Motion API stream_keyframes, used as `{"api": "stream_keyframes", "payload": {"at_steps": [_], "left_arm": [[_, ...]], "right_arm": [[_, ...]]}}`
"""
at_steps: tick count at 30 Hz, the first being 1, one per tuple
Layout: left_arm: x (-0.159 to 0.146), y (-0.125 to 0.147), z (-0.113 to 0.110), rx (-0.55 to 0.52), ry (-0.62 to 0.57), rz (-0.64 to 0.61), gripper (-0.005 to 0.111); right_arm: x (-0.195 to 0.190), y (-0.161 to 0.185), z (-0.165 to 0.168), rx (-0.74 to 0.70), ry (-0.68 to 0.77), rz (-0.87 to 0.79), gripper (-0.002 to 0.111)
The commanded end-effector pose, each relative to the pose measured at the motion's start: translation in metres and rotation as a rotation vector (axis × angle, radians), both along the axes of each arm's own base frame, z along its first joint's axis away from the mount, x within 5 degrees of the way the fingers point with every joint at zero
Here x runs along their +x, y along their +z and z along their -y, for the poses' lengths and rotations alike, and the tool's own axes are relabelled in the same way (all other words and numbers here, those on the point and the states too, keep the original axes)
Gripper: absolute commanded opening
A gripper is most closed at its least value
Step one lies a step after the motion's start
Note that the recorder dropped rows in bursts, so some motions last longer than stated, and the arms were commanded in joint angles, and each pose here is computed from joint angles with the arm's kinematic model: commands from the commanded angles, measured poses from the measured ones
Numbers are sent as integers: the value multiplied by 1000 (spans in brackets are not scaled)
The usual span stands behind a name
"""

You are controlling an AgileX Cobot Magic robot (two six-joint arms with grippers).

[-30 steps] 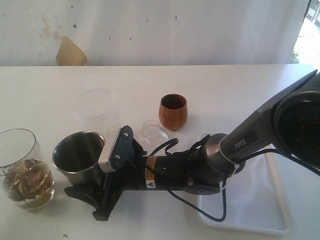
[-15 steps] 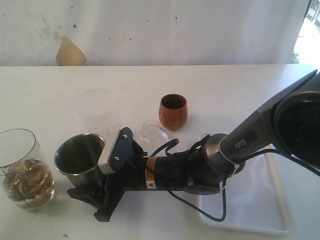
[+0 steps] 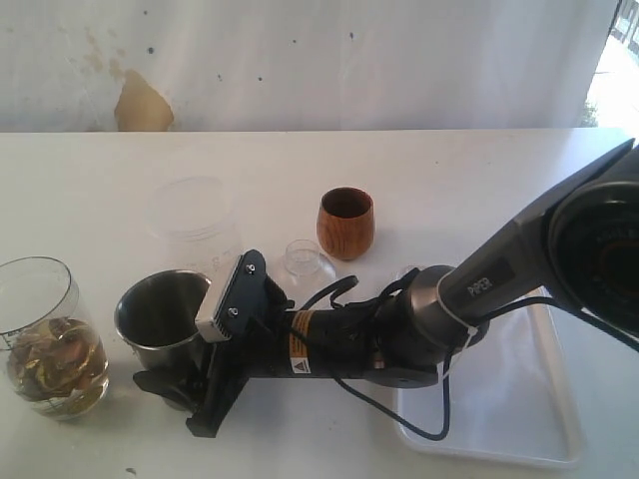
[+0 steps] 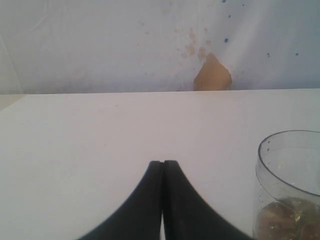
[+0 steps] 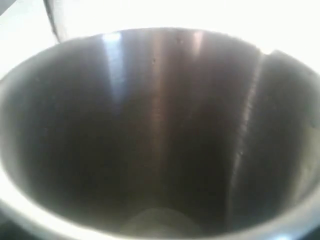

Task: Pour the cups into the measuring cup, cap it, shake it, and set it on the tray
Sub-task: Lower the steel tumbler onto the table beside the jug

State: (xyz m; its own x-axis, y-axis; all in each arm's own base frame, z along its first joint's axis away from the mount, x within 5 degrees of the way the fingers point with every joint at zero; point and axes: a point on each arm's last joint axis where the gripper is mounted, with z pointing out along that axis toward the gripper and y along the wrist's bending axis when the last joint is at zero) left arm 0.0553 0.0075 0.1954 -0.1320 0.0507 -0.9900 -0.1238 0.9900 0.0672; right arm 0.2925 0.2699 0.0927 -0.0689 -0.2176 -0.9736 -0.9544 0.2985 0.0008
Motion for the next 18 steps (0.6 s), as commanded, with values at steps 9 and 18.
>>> {"api": "stream_keyframes", "payload": {"at_steps": [9, 18], "left_arm": [[0, -1, 0, 1, -4, 10, 0], [0, -1, 0, 1, -4, 10, 0]], "right_arm": [[1, 2, -1, 1, -5, 14, 74], [3, 8, 0, 9, -26, 16, 95]]}}
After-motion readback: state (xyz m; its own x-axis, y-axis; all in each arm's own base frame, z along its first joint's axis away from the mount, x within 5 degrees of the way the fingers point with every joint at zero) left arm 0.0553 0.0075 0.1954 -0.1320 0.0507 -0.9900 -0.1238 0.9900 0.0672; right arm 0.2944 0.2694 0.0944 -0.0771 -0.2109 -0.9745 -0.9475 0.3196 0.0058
